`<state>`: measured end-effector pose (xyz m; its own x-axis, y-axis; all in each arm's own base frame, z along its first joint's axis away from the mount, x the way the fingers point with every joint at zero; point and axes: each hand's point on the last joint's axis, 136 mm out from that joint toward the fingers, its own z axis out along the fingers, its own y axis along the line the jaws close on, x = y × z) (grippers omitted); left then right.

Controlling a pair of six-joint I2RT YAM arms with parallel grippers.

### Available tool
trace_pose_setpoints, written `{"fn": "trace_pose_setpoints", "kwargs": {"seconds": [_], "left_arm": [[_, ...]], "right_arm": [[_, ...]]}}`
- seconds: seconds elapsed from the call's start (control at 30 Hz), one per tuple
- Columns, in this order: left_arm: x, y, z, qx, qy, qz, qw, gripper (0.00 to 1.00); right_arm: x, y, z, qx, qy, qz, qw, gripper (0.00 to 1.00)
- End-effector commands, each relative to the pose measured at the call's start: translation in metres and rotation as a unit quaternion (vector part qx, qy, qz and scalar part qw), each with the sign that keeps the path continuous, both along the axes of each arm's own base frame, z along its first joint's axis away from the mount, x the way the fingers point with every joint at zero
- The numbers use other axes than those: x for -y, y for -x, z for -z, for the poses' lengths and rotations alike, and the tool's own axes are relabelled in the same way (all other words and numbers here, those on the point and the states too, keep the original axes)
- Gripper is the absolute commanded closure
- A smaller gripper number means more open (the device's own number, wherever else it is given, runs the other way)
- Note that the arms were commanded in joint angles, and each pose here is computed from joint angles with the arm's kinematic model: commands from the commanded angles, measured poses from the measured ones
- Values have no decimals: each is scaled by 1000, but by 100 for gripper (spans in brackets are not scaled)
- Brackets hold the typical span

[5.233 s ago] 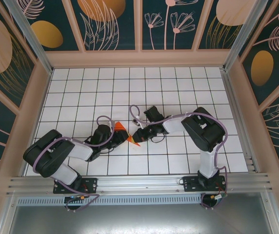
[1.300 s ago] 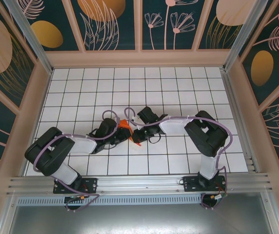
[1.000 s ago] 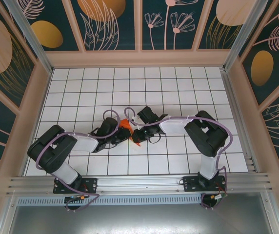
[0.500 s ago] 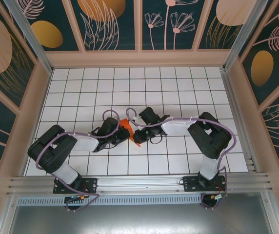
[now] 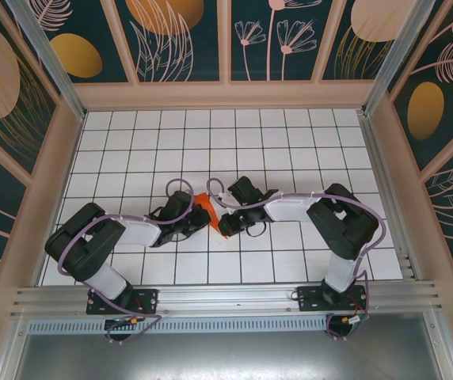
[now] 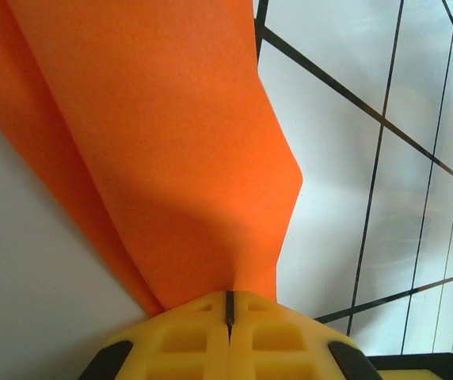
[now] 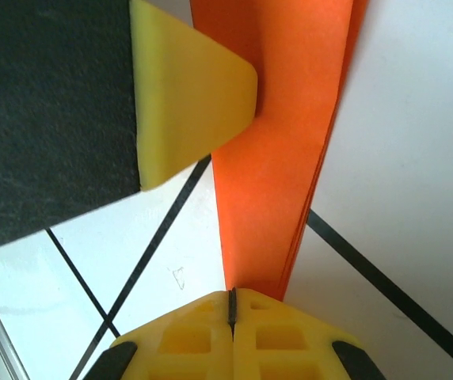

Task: Fold a paper plane with a square sheet of paper (pick it up from the middle)
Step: Fold the wing for the fifth time at the center of the table.

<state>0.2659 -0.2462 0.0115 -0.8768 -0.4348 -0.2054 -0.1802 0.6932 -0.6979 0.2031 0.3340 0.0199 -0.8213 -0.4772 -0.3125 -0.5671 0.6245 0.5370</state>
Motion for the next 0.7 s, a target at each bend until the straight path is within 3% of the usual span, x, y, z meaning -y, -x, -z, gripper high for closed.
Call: {"fn": "trace_pose_setpoints", "kwargs": {"seconds": [0.0, 0.47, 0.67], "left_arm": [[-52, 26, 57, -82, -121, -49, 988, 94], [-56, 27, 57, -79, -126, -53, 987, 95], [-48, 24, 50, -68, -110, -41, 991, 95]], "right_arm": [[24, 25, 13, -33, 45, -10, 998, 100], [48, 52, 28, -62, 75, -19, 995, 100], [29, 24, -11, 2, 31, 7, 1000, 100]]}}
